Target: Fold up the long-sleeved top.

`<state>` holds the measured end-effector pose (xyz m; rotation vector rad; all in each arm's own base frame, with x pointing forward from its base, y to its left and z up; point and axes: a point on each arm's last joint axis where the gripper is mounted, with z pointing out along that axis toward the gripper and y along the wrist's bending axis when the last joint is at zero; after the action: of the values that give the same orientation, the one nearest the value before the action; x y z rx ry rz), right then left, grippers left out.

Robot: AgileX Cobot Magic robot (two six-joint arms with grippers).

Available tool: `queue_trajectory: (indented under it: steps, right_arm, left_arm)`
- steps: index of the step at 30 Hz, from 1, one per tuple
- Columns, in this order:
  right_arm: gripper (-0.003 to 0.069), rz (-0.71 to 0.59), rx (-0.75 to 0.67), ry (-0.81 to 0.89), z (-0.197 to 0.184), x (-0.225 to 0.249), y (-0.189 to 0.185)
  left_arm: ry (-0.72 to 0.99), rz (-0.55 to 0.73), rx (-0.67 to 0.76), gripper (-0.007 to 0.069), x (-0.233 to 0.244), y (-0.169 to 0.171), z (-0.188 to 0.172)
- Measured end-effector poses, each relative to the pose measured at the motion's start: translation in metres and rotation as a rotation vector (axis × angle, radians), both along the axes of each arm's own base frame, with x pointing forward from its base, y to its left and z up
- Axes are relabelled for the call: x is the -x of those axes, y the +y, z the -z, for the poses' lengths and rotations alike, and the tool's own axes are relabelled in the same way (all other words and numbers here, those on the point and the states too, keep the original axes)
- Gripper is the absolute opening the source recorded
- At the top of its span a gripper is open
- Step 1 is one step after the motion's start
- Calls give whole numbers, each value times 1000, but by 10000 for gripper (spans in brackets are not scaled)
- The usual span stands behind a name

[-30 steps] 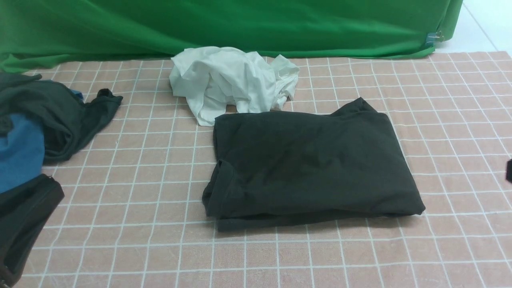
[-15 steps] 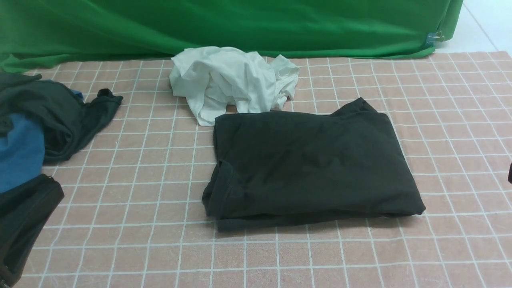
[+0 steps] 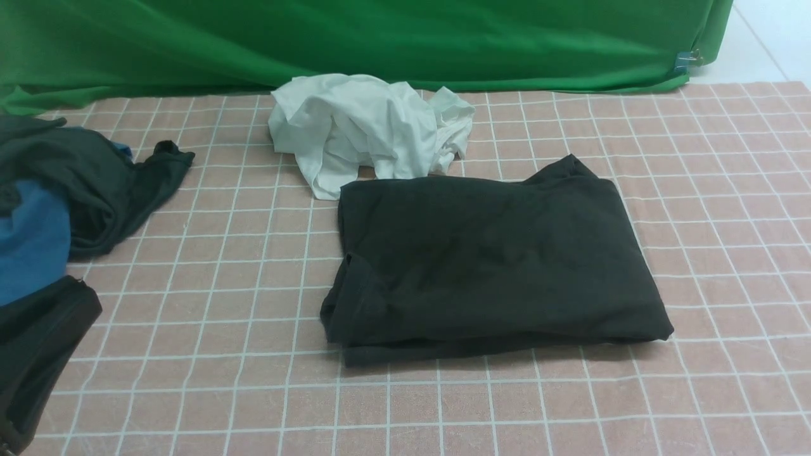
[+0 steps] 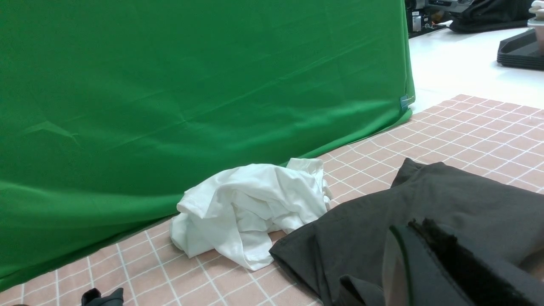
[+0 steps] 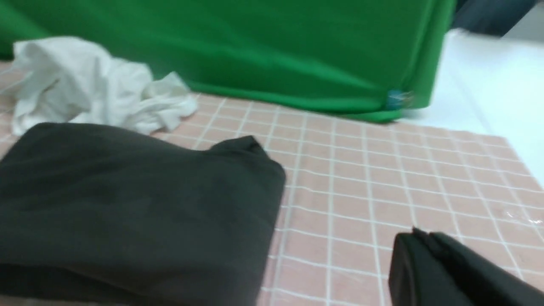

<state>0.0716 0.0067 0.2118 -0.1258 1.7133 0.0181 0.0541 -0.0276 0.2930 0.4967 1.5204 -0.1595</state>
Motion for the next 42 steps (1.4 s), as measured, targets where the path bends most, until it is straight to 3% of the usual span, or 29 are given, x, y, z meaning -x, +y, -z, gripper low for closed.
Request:
queue_trajectory:
  steps: [6, 11, 39, 42]
  right_arm:
    - [30, -11, 10, -51, 16, 14, 0]
    - [31, -31, -4, 21, 23, 16, 2]
    - [92, -32, -14, 31, 24, 17, 2]
    - [99, -32, -14, 30, 24, 17, 2]
  left_arm:
    - [6, 3, -3, 20, 0, 0, 1]
    - [14, 6, -6, 20, 0, 0, 1]
    - [15, 6, -6, 20, 0, -1, 2]
    - [5, -41, -2, 20, -3, 2, 7]
